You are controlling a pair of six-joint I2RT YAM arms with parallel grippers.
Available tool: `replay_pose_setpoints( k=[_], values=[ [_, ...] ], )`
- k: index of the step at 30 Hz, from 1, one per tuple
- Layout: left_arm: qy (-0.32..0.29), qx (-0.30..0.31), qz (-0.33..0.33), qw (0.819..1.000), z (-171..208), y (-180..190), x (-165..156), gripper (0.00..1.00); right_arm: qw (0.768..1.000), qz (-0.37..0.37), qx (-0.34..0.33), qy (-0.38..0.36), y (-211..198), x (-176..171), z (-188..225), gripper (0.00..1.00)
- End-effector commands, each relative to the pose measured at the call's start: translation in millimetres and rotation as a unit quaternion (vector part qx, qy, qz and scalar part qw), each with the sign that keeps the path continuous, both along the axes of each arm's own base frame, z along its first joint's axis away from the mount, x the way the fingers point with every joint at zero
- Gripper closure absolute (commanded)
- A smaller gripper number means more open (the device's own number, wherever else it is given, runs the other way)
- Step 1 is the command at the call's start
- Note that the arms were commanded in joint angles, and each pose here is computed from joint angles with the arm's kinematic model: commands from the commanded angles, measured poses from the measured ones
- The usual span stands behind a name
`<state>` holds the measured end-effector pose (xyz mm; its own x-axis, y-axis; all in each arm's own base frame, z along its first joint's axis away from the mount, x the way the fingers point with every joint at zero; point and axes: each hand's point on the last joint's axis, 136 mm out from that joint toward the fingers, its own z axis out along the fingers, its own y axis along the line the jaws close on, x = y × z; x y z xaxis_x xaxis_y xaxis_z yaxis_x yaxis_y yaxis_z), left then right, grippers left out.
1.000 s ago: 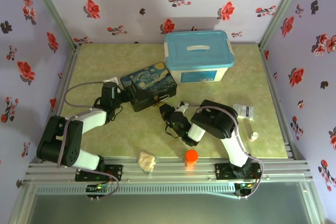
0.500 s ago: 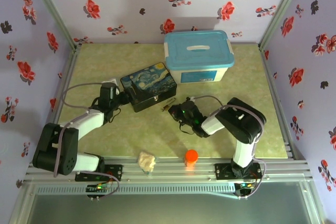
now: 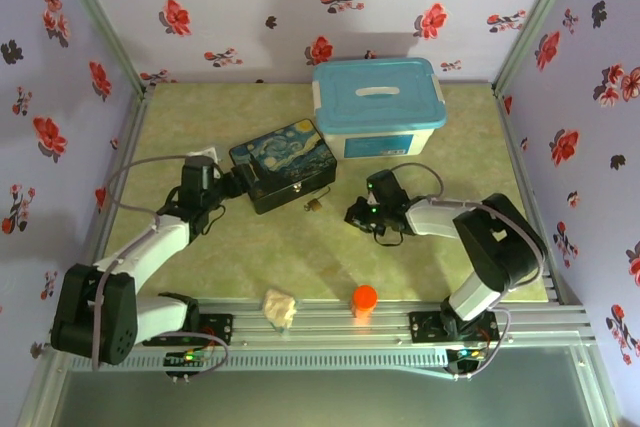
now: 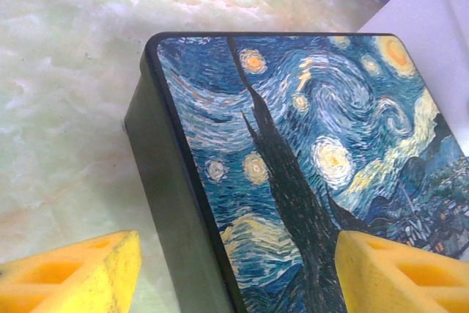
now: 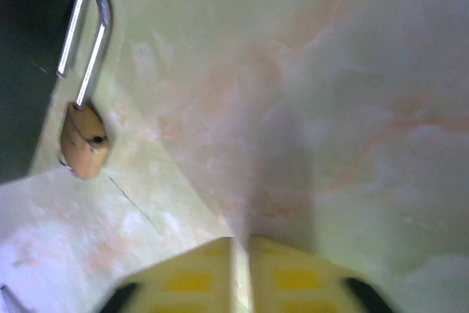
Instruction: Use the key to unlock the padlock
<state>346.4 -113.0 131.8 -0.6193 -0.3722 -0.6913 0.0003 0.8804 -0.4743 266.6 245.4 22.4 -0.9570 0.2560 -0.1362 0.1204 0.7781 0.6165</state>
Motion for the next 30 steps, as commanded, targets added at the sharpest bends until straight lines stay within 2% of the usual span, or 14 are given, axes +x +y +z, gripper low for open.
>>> replay_pose_setpoints(
  k=[1,2,3,7,13,25,30],
  values=[
    [0.008,0.007,-0.015,1.000,-1.3,-0.4,-5.3,0.29,0.994,0.043,-0.096,-0.041,1.8,2.6,12.8,0.57],
    [0.011,0.004,-0.017,1.000,-2.4,-1.2,-6.6,0.29,0.991,0.039,-0.116,-0.050,4.8,7.2,13.9,0.48],
    [0.013,0.000,-0.022,1.000,-3.7,-3.0,-8.4,0.29,0.989,0.038,-0.126,-0.063,11.5,12.6,17.3,0.45],
    [0.022,-0.010,-0.034,0.999,-7.7,-6.7,-16.0,0.29,0.983,0.044,-0.153,-0.093,43.3,27.3,25.8,0.43],
    [0.024,-0.006,-0.035,0.999,-10.6,-3.5,-25.6,0.29,0.955,0.065,-0.269,-0.105,61.9,37.3,17.1,0.41],
    [0.028,-0.005,-0.027,0.999,-21.1,2.8,-33.4,0.29,0.939,0.044,-0.306,-0.152,74.9,50.9,8.9,0.40],
    [0.028,-0.006,-0.025,0.999,-22.5,4.2,-35.3,0.29,0.946,0.035,-0.284,-0.155,85.4,55.3,6.1,0.40]
  ],
)
